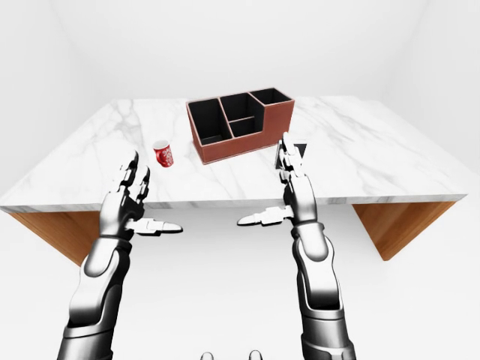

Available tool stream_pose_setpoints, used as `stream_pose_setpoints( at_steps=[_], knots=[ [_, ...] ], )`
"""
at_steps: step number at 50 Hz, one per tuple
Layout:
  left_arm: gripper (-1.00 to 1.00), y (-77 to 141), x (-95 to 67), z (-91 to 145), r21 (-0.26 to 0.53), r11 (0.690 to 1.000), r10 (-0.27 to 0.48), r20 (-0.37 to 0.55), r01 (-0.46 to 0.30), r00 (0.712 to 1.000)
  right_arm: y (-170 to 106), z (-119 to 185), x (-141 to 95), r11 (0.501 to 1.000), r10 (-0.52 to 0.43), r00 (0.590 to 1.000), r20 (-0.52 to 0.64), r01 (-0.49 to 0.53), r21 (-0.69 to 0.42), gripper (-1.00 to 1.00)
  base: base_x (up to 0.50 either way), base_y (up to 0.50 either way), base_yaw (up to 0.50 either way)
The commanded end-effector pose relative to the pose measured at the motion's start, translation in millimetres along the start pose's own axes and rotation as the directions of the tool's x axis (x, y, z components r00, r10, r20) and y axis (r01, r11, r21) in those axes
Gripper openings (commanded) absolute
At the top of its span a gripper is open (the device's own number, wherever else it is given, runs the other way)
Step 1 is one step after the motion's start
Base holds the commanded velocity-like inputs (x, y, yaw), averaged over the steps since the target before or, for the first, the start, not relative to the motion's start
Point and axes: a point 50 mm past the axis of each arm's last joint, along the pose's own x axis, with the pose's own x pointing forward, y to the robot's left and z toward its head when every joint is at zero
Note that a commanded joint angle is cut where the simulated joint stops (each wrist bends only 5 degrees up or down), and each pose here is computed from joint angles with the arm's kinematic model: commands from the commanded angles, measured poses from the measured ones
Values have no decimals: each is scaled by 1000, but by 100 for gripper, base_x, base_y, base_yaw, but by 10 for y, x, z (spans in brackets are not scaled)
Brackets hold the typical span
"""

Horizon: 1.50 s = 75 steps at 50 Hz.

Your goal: Pick up the book and place it in the left compartment of the caddy.

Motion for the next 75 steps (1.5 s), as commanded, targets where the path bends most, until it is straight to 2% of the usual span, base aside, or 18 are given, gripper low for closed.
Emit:
stream_pose_setpoints(
  at_steps=[1, 3, 6, 13, 34, 53, 59, 64, 70, 75],
  knots=[
    [100, 3, -3, -35, -2, 1000, 9, -15, -9, 1000, -9, -9, 4, 1000, -1, 1000, -5, 1, -11, 100, 0, 0, 0],
    [100, 2, 1, -36, -1, 1000, 9, -15, -9, 1000, -6, -31, 0, 999, 1, 1000, -18, -2, -41, 100, 0, 0, 0],
    [100, 10, 17, -83, 4, 1000, 15, -35, -15, 999, -10, -13, -11, 999, 1, 1000, -10, -1, -33, 100, 0, 0, 0],
    [100, 13, 36, -29, 5, 1000, 20, -13, -19, 1000, -9, -48, -23, 999, 7, 1000, -26, -8, -36, 100, 20, 0, 0],
    [100, 32, 65, -73, 7, 1000, 23, -32, -23, 999, 9, -129, 15, 1000, 11, 998, -58, -12, -26, 100, 26, 0, 0],
    [100, 31, 73, -69, 13, 1000, 20, -30, -19, 999, -59, 100, 52, 999, 2, 999, 38, 0, -50, 100, 26, 0, 0],
    [100, 33, 89, -12, 3, 1000, 22, -6, -22, 1000, -101, 214, 76, 998, -9, 996, 86, 14, -57, 100, 26, 0, 0],
    [100, 46, 81, 115, -3, 1000, 26, 49, -26, 998, -117, 307, 76, 998, -12, 992, 126, 20, -61, 100, 26, 0, 0],
    [100, 91, 100, 267, -19, 999, 45, 114, -44, 992, -130, 351, 81, 998, -18, 989, 145, 27, -60, 100, 26, 0, 0],
    [100, 108, 106, 311, -34, 998, 54, 132, -50, 990, -121, 360, 87, 998, -16, 989, 149, 26, -60, 100, 26, 0, 0]
  ],
)
